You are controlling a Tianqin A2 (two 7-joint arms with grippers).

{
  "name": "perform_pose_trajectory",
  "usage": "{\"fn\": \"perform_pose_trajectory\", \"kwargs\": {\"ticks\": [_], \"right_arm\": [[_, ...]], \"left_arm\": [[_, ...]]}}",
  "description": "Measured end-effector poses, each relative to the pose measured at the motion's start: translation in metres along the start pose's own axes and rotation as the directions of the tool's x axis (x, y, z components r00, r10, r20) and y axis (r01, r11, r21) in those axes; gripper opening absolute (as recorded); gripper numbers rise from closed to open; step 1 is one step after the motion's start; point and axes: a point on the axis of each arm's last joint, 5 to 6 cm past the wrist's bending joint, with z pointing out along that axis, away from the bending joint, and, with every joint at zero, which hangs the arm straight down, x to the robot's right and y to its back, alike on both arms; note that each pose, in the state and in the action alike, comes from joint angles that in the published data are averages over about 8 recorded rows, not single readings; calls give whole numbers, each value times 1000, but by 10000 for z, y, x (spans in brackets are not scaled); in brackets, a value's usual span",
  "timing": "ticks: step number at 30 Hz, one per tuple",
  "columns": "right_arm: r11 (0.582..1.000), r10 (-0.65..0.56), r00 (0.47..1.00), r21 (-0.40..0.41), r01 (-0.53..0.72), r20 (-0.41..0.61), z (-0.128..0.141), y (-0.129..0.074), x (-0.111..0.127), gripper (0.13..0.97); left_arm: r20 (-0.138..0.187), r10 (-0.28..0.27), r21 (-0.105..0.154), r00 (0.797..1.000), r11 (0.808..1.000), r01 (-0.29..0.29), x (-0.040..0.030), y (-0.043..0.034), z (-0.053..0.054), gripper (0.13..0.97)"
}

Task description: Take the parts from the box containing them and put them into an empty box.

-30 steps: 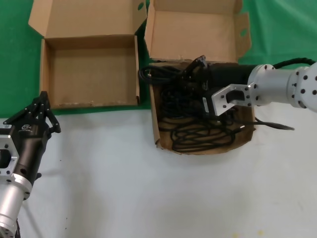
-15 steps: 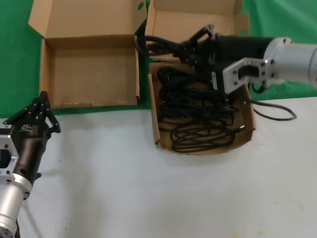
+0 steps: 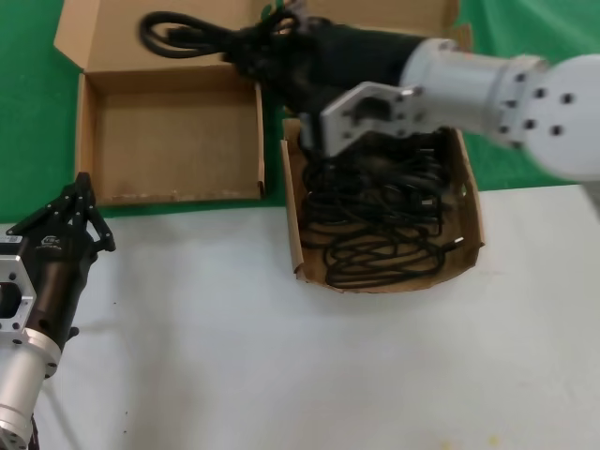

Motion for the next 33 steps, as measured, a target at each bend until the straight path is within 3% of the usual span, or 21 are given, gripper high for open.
{"fn": "perform_pose_trajectory", "kwargs": {"ticks": [8, 16, 25, 33], "right_arm": [[999, -16, 999, 38, 18, -35, 402, -206, -178, 180], [998, -30, 999, 49, 32, -42, 584, -274, -390, 199], [999, -27, 999, 37, 28, -40, 634, -227, -516, 231], [1000, 13, 997, 10, -13, -82, 441, -80, -465, 346]], "left_arm": [[0, 0, 0, 1000, 1000, 0, 0, 0, 0, 145], [0, 0, 0, 1000, 1000, 0, 0, 0, 0, 145], [0, 0, 0, 1000, 1000, 0, 0, 0, 0, 145], [0, 0, 0, 1000, 1000, 0, 0, 0, 0, 145]]}}
